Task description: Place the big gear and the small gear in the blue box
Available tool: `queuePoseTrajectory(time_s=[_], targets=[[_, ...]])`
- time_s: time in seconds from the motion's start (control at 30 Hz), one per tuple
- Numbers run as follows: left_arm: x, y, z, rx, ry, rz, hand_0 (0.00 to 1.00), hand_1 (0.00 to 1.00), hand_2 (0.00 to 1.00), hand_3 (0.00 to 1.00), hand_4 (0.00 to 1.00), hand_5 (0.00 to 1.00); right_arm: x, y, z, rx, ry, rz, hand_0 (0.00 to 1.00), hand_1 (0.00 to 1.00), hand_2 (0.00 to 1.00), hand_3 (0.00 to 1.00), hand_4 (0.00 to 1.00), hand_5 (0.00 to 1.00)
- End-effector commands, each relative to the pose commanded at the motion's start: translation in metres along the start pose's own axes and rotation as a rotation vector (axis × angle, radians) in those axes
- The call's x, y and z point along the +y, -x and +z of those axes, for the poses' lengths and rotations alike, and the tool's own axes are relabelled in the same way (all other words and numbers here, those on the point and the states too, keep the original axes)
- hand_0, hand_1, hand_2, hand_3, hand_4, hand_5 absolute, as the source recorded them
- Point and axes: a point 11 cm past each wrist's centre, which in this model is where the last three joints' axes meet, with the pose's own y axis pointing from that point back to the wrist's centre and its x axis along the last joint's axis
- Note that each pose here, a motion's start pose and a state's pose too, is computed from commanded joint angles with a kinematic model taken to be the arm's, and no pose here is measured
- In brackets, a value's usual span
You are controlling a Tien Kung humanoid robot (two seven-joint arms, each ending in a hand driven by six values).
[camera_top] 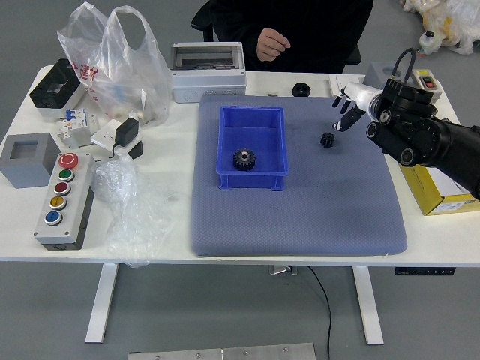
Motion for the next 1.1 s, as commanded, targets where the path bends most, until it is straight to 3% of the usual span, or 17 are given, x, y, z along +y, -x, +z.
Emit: queuePoseTrajectory(time_s=[0.63, 1.1], targets=[[0.0, 0.001, 0.013, -0.02, 0.016, -0.003, 0.897, 0.889, 0.885, 0.868, 0.672, 0.357, -0.003, 0.016, -0.009, -0.086, -0.031, 0.005, 0.684, 0.61, 0.699, 0.716, 0.709, 0.002], [0.0, -0.001, 0.014, -0.021, 0.019, 0.002, 0.898, 0.889, 0.884, 0.868, 0.672, 0.357, 0.002, 0.032, -0.015, -0.048, -0.059, -0.079, 0.662, 0.577, 0.668, 0.67, 0.7, 0.002]])
